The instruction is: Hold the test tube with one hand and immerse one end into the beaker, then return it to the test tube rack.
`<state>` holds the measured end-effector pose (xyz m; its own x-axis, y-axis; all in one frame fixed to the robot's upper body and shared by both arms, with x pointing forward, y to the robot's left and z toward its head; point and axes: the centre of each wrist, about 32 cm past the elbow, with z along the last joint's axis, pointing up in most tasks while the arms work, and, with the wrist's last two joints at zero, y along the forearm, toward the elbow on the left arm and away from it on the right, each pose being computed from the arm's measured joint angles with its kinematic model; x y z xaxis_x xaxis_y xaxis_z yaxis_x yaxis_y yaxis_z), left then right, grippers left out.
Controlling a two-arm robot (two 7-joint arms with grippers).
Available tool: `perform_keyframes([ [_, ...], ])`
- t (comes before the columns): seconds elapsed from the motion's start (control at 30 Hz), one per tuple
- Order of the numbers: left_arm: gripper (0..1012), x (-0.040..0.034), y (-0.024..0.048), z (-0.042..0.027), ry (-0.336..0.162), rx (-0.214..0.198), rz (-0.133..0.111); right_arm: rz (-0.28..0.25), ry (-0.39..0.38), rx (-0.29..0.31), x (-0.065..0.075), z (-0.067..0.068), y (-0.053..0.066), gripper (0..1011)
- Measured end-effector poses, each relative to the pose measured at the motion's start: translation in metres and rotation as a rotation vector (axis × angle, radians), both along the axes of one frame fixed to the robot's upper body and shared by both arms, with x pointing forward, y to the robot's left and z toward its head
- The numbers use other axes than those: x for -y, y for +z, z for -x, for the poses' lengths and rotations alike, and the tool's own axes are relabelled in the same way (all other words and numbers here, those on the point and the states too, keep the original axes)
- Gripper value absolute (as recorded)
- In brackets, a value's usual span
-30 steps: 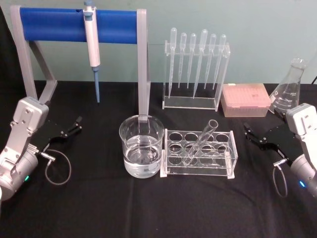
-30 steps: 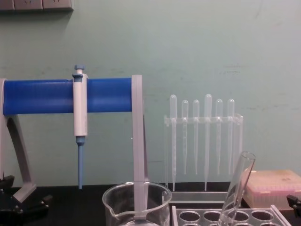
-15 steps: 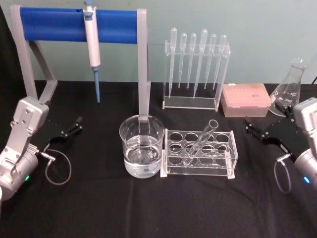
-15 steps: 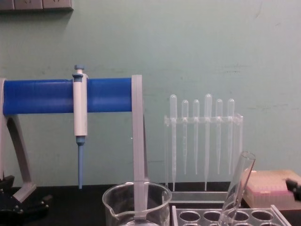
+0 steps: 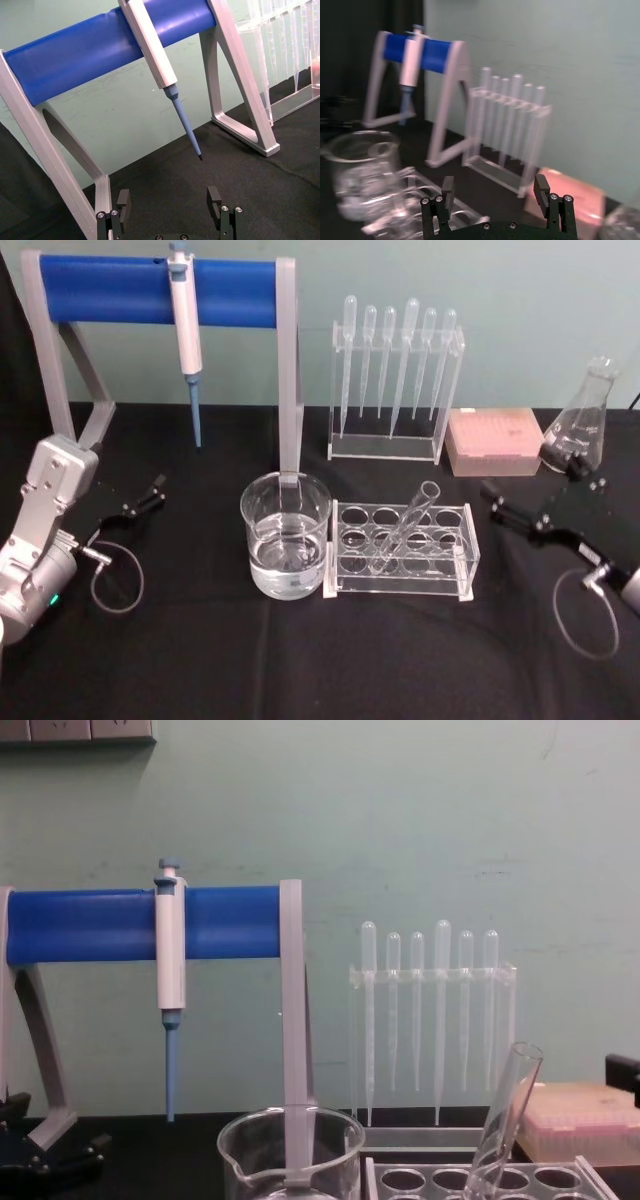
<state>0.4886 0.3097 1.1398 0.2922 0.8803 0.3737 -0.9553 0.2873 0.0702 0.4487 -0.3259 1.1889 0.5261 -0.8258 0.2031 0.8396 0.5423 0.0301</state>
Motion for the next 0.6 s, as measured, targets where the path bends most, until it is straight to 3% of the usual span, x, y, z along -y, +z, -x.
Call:
perform_keyframes([
  [0.3,1000,0.0000,0.0000,0.0000,0.000,0.000,0.000,-0.040,0.131,-0.089,0.001,0.014,-0.002,1000],
  [0.6,1000,0.0000,0.0000,0.0000,0.000,0.000,0.000,-0.050,0.206,-0.128,-0.009,0.014,-0.002,1002],
])
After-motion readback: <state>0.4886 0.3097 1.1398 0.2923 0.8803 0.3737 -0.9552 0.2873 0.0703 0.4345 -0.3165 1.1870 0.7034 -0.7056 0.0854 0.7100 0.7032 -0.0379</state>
